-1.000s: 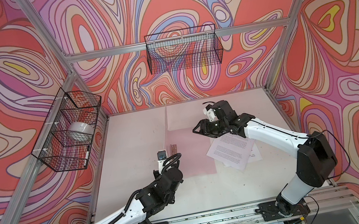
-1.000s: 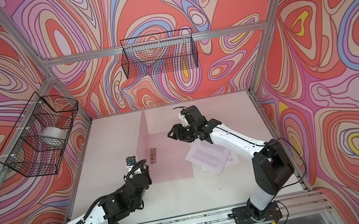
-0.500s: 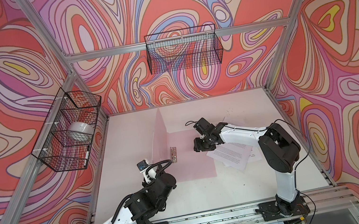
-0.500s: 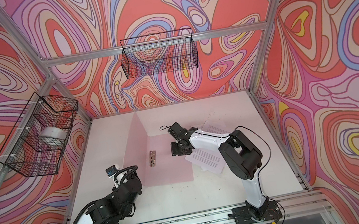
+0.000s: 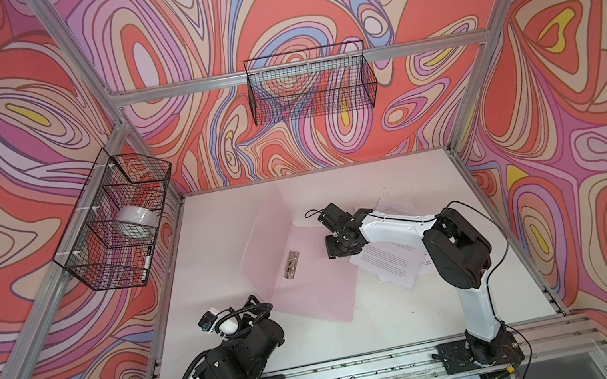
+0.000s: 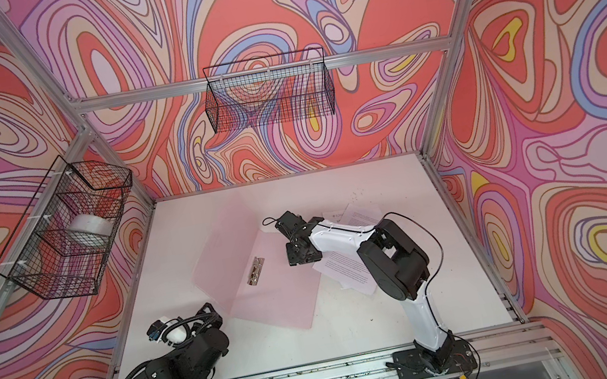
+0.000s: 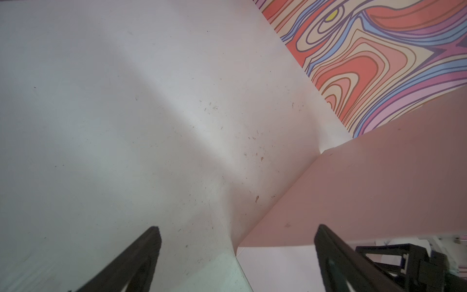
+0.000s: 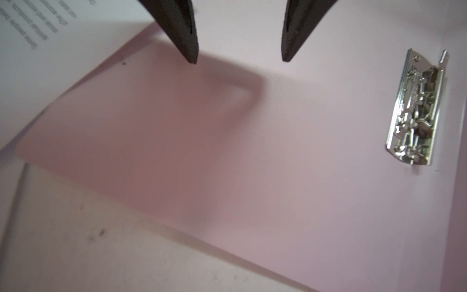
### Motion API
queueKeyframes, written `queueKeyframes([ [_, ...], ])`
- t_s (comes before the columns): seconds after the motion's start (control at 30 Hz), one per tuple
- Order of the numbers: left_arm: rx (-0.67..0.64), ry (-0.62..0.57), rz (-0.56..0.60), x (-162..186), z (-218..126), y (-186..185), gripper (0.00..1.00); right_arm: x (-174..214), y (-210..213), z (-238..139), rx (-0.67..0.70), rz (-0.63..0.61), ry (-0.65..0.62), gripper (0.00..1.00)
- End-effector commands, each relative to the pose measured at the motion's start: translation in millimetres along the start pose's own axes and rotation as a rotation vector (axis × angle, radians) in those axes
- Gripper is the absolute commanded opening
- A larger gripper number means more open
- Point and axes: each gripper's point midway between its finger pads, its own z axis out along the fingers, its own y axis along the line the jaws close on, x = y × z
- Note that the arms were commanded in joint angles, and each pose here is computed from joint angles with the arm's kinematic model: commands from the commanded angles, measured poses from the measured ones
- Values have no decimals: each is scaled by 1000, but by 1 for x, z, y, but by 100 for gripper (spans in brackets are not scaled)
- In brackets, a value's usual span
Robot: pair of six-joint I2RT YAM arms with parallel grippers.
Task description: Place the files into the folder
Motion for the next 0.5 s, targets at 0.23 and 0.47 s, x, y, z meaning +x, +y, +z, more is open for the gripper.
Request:
queueKeyframes([
  [0.23,-48,-46,92,-9,-1,-1,100,-32,40,-20,-57,-68,-65,55],
  [0.47,-1,22,125,7,1,-17,100,-59,85,-66,-170,-103,-154,54],
])
